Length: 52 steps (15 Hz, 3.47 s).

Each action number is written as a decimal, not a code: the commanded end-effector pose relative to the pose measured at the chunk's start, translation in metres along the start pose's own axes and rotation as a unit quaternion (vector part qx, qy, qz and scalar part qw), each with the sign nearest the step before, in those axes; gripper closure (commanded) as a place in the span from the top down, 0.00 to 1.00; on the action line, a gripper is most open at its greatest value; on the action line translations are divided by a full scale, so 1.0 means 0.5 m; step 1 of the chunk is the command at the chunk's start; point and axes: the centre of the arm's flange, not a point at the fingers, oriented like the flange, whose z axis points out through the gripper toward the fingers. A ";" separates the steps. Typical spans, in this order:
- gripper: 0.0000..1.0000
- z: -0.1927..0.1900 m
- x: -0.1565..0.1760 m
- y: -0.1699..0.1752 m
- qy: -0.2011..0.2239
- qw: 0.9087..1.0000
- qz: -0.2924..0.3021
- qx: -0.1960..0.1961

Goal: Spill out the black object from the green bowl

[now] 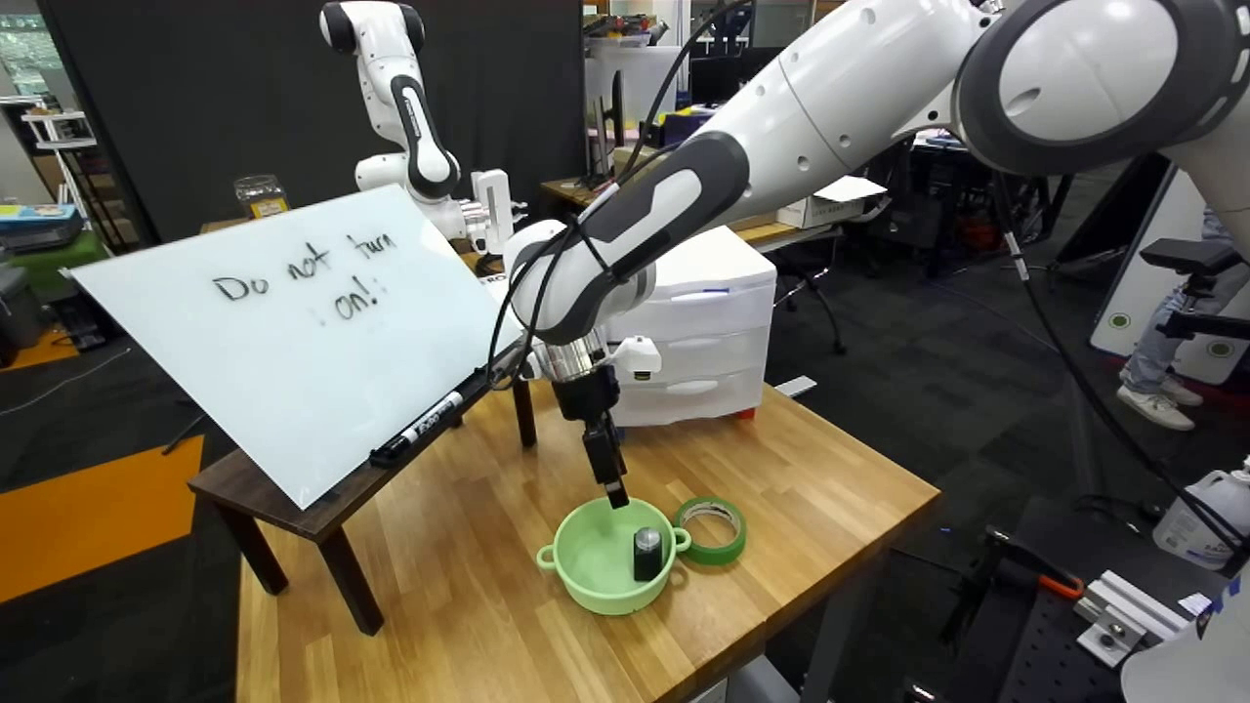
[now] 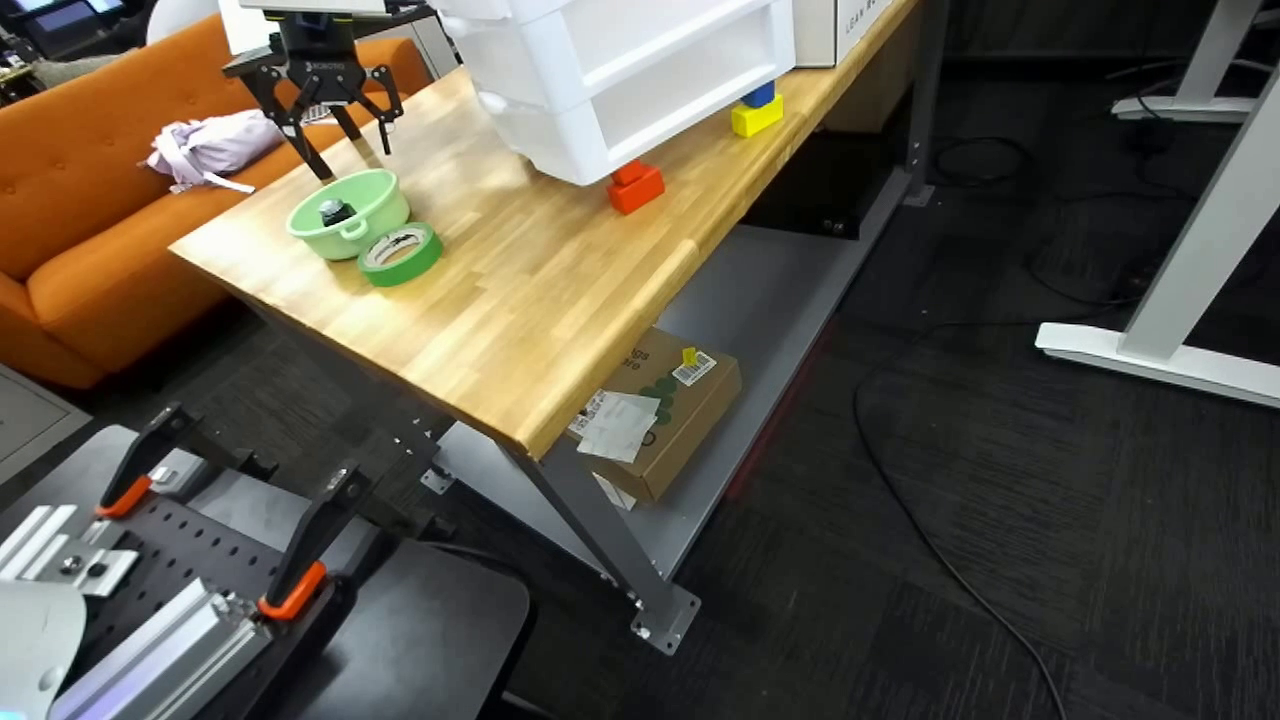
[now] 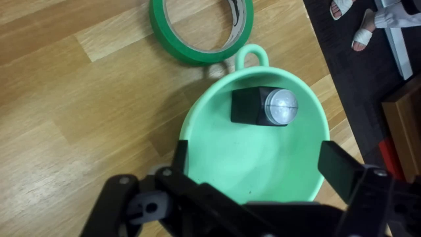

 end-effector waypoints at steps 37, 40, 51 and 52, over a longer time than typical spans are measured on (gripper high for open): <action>0.55 0.098 0.065 0.069 -0.007 0.996 -0.079 0.044; 0.33 0.097 0.060 0.070 -0.005 0.996 -0.080 0.044; 0.02 0.093 0.046 0.077 -0.003 0.996 -0.080 0.046; 0.02 0.092 0.046 0.075 -0.004 0.996 -0.079 0.045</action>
